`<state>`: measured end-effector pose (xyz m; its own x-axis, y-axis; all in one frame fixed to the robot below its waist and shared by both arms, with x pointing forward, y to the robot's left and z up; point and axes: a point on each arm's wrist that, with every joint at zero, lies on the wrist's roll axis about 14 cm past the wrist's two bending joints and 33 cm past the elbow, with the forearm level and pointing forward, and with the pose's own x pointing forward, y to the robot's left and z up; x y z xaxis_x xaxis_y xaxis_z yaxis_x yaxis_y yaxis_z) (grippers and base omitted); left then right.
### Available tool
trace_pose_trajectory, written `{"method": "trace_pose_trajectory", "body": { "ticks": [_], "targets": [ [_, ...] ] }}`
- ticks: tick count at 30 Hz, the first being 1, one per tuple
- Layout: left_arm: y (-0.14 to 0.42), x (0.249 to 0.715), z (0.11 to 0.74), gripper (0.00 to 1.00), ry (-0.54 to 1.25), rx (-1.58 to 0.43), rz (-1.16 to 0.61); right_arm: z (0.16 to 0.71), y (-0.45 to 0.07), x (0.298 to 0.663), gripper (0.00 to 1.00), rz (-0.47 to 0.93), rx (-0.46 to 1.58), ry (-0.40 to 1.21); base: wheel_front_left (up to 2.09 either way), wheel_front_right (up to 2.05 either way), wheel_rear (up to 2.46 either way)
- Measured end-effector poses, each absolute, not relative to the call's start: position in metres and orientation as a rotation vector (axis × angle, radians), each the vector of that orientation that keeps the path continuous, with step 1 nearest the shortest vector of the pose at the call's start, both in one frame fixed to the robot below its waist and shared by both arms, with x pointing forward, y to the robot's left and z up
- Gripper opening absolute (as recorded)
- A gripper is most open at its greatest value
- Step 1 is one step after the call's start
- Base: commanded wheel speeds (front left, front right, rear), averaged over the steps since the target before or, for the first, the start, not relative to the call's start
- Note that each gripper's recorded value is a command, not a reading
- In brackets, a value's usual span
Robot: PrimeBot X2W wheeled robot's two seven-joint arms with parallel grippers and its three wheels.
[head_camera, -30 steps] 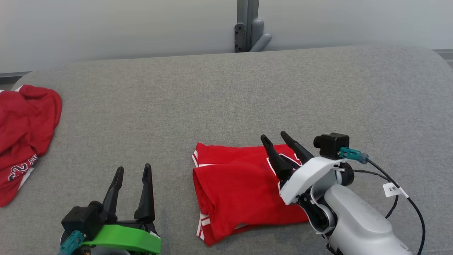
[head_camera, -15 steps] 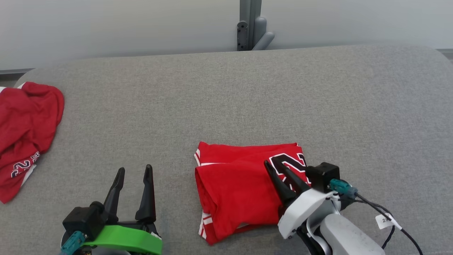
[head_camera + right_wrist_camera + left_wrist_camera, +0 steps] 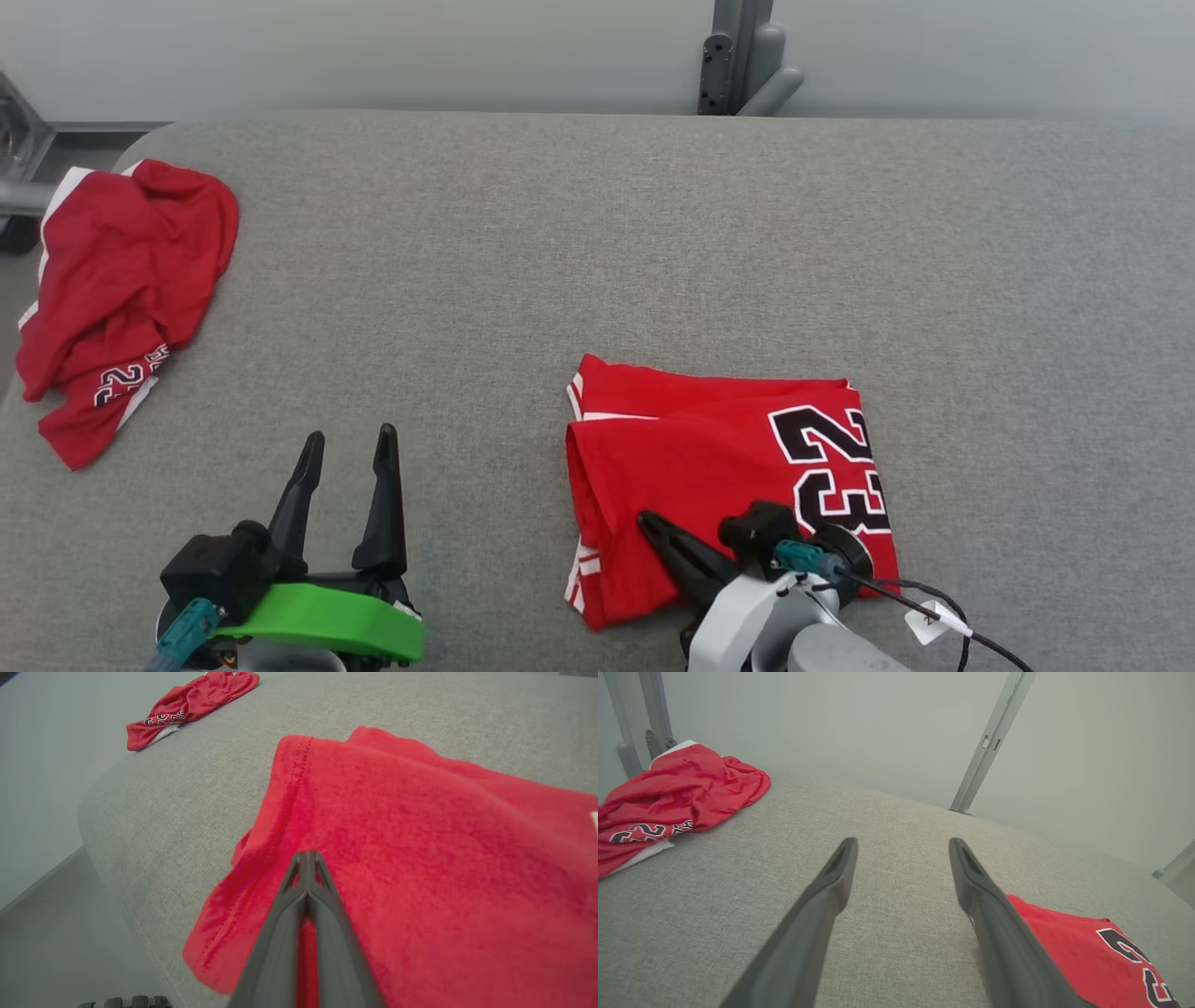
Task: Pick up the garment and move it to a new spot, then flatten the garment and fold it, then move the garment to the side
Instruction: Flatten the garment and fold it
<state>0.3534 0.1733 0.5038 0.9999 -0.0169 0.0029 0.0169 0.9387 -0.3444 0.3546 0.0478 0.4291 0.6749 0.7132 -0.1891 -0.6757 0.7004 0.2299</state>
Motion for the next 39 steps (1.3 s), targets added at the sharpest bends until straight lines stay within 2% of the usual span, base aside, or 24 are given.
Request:
{"method": "trace_pose_trajectory", "body": {
  "ticks": [15,22,28,29,31,32,33,39],
  "targets": [
    [0.190,0.349,0.503,1.00,-0.005,-0.344,0.036,0.425,0.089,0.327,0.00,0.975,0.077,0.289,0.00,0.00,0.00],
    [0.186,0.354,0.505,1.00,-0.011,-0.347,0.023,0.456,0.087,0.351,0.00,0.936,0.103,0.183,0.00,0.00,0.00],
    [0.177,0.358,0.507,1.00,-0.014,-0.350,-0.007,0.497,0.054,0.388,0.00,0.787,0.143,0.036,0.00,0.00,0.00],
    [0.175,0.359,0.508,1.00,-0.015,-0.351,-0.014,0.499,0.046,0.392,0.03,0.757,0.146,0.024,0.00,0.00,0.00],
    [0.170,0.360,0.508,1.00,-0.015,-0.349,-0.028,0.504,0.028,0.400,0.38,0.692,0.157,0.003,0.00,0.00,0.00],
    [0.165,0.362,0.509,1.00,-0.016,-0.352,-0.044,0.510,0.012,0.406,0.95,0.638,0.148,-0.025,0.00,0.00,0.00],
    [0.162,0.364,0.509,1.00,-0.017,-0.355,-0.052,0.514,0.003,0.409,1.00,0.610,0.144,-0.040,0.00,0.00,0.00],
    [0.146,0.373,0.510,1.00,-0.016,-0.359,-0.096,0.529,-0.060,0.415,1.00,0.422,0.090,-0.114,0.00,0.00,0.00]
  ]
}}
